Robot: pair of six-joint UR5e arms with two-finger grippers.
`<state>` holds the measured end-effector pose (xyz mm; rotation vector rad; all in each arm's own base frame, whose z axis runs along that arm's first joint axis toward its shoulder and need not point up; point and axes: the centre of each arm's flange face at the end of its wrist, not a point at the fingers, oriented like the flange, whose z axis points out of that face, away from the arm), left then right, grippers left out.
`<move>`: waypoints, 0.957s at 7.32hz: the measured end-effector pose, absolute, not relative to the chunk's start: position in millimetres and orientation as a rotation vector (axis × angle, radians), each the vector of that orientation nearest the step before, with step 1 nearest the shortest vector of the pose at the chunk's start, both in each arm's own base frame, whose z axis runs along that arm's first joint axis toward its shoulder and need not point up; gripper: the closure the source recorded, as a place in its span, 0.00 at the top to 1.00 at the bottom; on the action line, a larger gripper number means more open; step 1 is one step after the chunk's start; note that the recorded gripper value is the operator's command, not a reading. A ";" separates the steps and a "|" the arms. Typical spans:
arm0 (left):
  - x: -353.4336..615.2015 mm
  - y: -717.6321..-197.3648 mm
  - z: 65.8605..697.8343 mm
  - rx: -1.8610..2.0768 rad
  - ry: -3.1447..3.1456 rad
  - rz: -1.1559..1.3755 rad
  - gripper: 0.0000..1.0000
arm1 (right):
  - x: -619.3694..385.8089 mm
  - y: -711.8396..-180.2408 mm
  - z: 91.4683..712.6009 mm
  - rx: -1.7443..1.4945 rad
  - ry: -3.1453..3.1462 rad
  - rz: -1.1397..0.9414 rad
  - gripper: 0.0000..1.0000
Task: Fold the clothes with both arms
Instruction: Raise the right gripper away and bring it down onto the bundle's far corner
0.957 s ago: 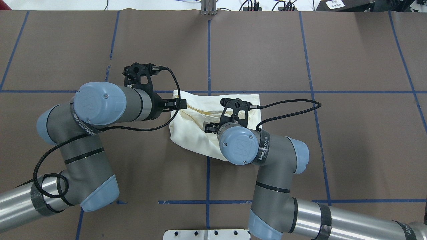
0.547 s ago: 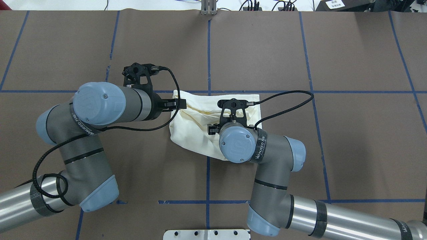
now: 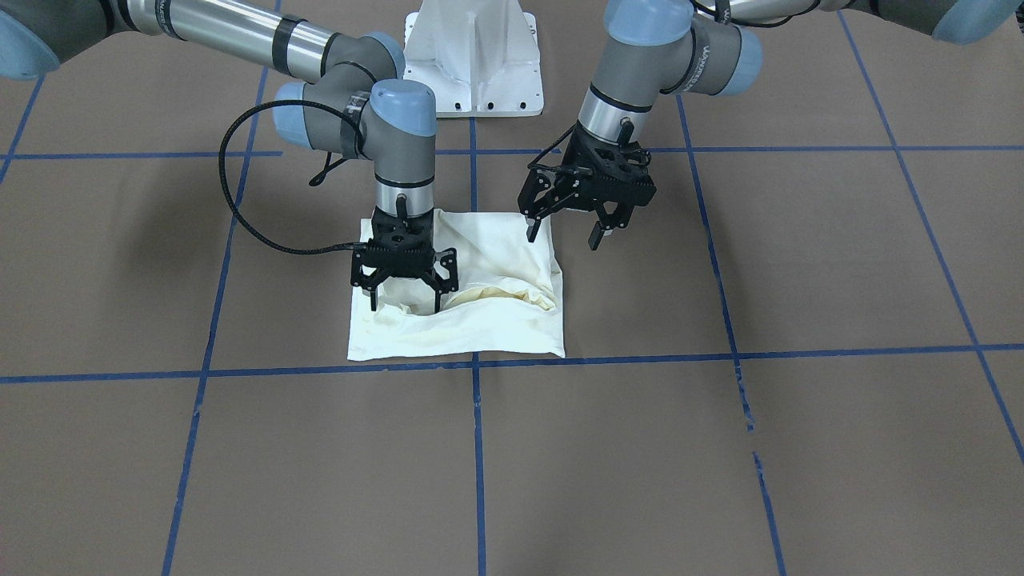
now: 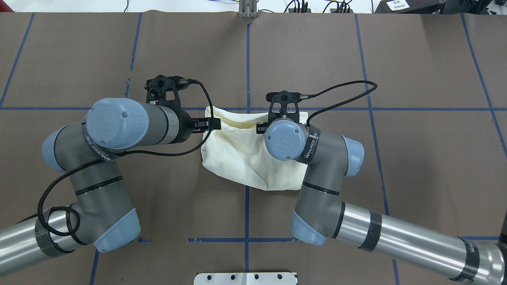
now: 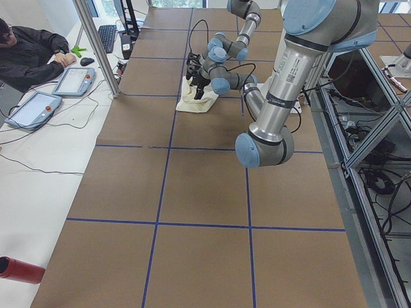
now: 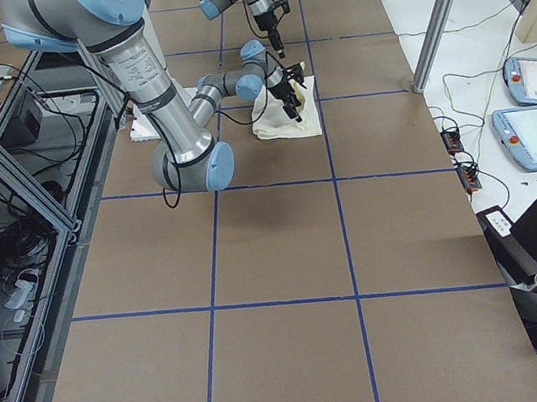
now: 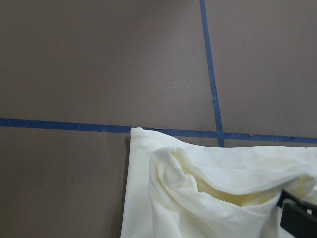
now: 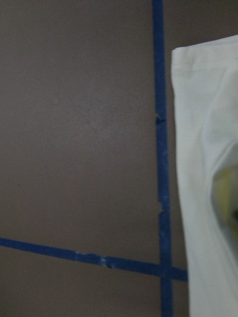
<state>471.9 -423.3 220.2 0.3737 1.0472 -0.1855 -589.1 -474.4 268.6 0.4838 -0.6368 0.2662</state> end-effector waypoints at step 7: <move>475.2 -418.1 221.4 0.350 1.055 -0.203 1.00 | -503.6 -607.0 248.6 0.318 -0.712 0.410 1.00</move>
